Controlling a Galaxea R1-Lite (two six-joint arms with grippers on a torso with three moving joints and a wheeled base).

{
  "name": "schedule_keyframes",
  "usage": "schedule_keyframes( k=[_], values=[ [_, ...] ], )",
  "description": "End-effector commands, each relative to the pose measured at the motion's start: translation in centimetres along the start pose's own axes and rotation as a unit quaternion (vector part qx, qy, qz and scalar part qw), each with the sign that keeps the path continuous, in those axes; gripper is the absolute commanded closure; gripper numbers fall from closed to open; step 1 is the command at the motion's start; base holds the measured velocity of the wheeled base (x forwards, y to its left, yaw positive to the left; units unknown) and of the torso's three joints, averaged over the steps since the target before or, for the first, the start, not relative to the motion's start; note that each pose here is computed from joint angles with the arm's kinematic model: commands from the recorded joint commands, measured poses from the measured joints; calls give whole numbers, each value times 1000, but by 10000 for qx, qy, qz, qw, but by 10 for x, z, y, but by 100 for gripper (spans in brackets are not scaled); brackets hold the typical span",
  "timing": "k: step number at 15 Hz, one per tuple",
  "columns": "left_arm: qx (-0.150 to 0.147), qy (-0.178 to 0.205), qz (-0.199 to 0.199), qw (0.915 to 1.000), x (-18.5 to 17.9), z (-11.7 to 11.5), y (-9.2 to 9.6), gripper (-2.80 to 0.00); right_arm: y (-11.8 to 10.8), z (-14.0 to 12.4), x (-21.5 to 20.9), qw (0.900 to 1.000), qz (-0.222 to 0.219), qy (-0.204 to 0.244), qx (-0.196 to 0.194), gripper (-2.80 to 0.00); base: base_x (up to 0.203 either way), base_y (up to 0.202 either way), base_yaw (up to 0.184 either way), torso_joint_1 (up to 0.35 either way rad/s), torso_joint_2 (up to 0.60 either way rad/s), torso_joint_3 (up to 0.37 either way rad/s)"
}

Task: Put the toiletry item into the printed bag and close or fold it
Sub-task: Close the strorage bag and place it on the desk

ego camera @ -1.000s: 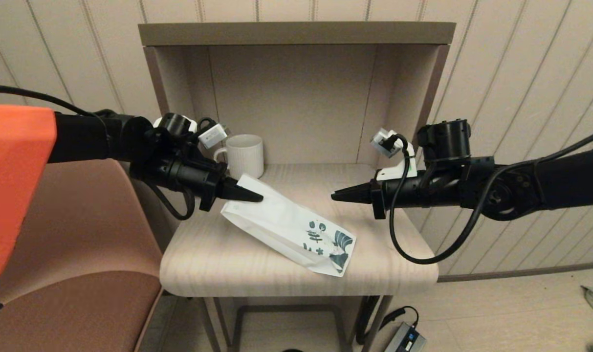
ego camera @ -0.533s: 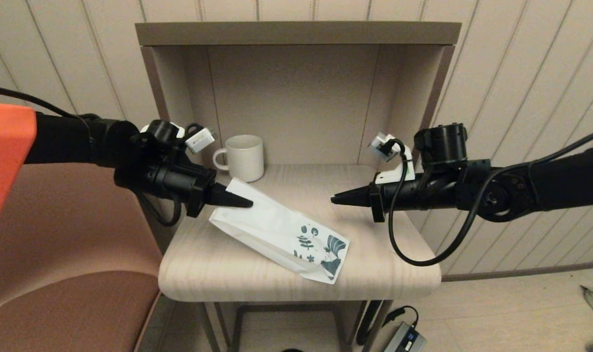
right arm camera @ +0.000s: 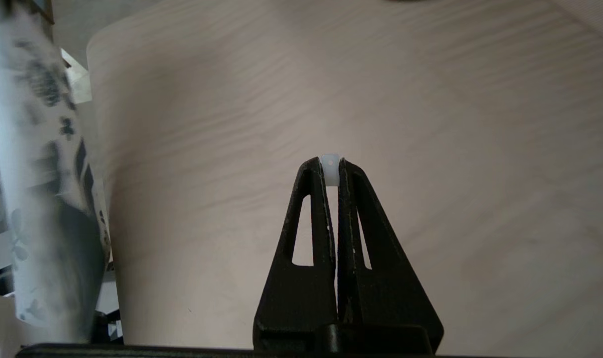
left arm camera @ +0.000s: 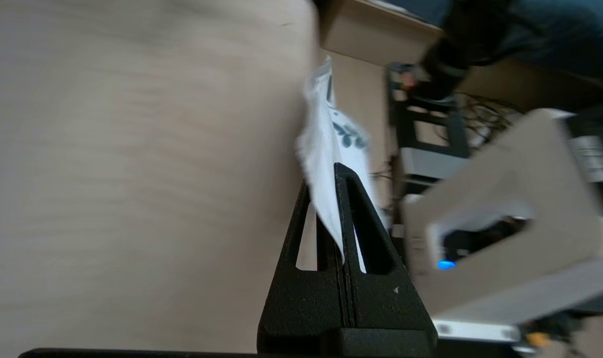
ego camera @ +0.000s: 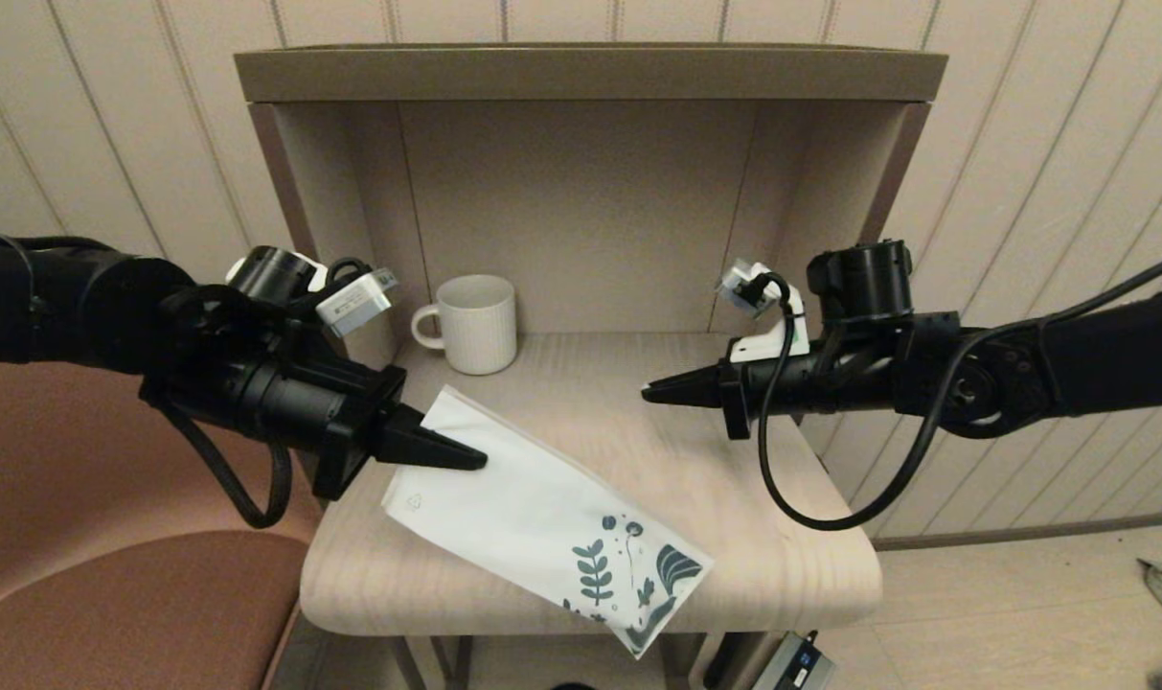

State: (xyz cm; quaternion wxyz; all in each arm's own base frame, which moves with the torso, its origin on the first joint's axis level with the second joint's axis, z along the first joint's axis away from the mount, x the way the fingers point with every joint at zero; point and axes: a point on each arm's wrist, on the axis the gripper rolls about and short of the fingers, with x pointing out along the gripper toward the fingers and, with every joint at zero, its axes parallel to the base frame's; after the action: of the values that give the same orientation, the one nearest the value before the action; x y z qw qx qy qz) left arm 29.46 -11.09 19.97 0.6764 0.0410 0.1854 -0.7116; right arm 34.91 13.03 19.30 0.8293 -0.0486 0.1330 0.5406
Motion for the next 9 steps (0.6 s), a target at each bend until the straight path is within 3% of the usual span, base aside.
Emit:
schedule_keyframes(
  k=[1,5,8,9],
  values=[
    [59,-54,13,10000,-9,7,-24,0,4,4,-2,10000,31,-52,-71,0,0,0,0,0,0,0],
    [-519,-131,230,9983,-25,8,-32,0,5,5,-3,9999,38,-60,-73,0,0,0,0,0,0,0],
    [-1023,-281,530,9929,-41,15,-23,0,8,7,-6,9999,38,-78,-94,0,0,0,0,0,0,0],
    [-1349,-364,594,9884,-45,21,-19,0,9,8,-5,9999,55,-83,-106,0,0,0,0,0,0,0]
  ],
)
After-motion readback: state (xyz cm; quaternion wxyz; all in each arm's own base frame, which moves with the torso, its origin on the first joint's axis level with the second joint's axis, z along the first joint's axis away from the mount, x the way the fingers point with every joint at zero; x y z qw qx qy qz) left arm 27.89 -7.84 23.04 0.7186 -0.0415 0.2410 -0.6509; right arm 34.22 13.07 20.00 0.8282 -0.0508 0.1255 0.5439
